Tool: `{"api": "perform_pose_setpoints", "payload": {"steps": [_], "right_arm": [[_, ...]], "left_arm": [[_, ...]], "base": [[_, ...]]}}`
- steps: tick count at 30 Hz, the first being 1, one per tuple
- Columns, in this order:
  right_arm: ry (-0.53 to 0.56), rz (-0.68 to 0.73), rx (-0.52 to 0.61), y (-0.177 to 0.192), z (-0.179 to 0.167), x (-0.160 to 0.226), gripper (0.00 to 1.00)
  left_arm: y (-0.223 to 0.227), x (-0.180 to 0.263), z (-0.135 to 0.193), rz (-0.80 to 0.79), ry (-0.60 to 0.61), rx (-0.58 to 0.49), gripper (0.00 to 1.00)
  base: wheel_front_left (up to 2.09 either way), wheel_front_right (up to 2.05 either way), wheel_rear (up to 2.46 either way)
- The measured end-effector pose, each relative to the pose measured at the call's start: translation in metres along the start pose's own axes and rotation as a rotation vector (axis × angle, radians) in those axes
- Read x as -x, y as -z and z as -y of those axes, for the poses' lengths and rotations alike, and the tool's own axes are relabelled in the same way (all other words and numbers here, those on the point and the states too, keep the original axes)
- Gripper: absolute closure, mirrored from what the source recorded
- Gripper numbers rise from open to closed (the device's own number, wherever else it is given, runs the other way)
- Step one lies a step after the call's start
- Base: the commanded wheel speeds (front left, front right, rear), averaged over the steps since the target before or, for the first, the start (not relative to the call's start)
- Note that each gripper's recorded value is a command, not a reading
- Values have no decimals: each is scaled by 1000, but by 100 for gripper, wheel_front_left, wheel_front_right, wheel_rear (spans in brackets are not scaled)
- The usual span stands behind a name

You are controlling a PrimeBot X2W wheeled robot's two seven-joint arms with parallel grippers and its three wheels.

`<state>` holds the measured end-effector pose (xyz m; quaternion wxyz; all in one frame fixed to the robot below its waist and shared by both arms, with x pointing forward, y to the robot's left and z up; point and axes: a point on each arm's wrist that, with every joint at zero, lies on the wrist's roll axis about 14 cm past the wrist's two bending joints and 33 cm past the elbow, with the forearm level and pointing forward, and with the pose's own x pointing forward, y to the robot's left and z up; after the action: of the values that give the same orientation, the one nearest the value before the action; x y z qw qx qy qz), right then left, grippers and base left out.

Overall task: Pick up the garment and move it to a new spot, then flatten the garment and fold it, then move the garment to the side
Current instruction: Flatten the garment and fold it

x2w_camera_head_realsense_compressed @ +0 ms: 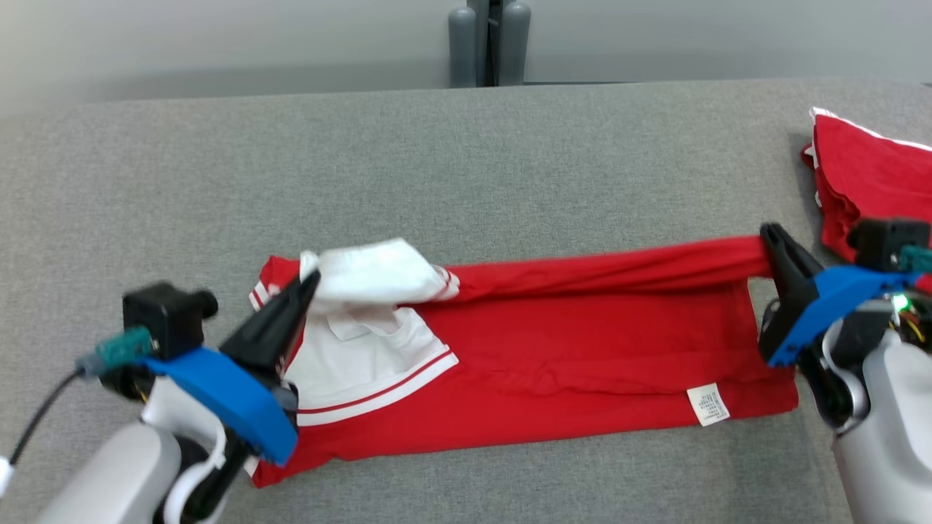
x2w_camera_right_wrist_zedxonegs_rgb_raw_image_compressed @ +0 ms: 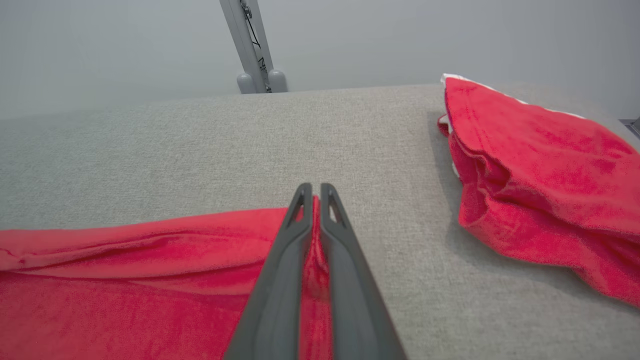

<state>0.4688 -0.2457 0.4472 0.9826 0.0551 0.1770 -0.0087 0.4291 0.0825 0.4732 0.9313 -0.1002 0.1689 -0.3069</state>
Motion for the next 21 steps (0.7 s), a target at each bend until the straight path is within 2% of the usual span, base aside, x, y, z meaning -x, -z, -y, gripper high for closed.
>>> {"api": "perform_pose_setpoints", "payload": {"steps": [6, 7, 8, 9, 10, 11, 13, 14, 15, 17, 21], "right_arm": [[7, -18, -36, 23, -2, 18, 100], [8, -15, -34, 25, -2, 20, 90], [10, -11, -38, 27, -2, 22, 67], [13, -11, -44, 30, -3, 25, 52], [17, -12, -54, 34, -3, 27, 17], [20, -14, -65, 38, -4, 30, 1], [37, -12, -76, 44, 0, 35, 0], [49, -9, -73, 45, 4, 38, 0], [61, 0, -74, 46, 7, 40, 0], [76, 19, -75, 44, 11, 43, 0], [97, 53, -87, 41, 14, 50, 0]], "left_arm": [[36, 23, 13, -38, -27, 95, 100], [42, 26, 14, -48, -33, 104, 100], [49, 29, 16, -60, -37, 116, 100], [56, 31, 18, -66, -43, 136, 100], [61, 32, 19, -68, -48, 154, 100], [66, 35, 19, -74, -54, 162, 100], [73, 39, 18, -78, -70, 178, 100], [76, 41, 18, -78, -74, 188, 94], [78, 42, 18, -72, -79, 193, 70], [76, 43, 14, -40, -105, 200, 0], [55, 45, 1, 67, -162, 170, 0]], "base": [[0, 0, 0], [0, 0, 0], [0, 0, 0], [0, 0, 0], [0, 0, 0], [0, 0, 0], [0, 0, 0], [0, 0, 0], [0, 0, 0], [0, 0, 0], [0, 0, 0]]}}
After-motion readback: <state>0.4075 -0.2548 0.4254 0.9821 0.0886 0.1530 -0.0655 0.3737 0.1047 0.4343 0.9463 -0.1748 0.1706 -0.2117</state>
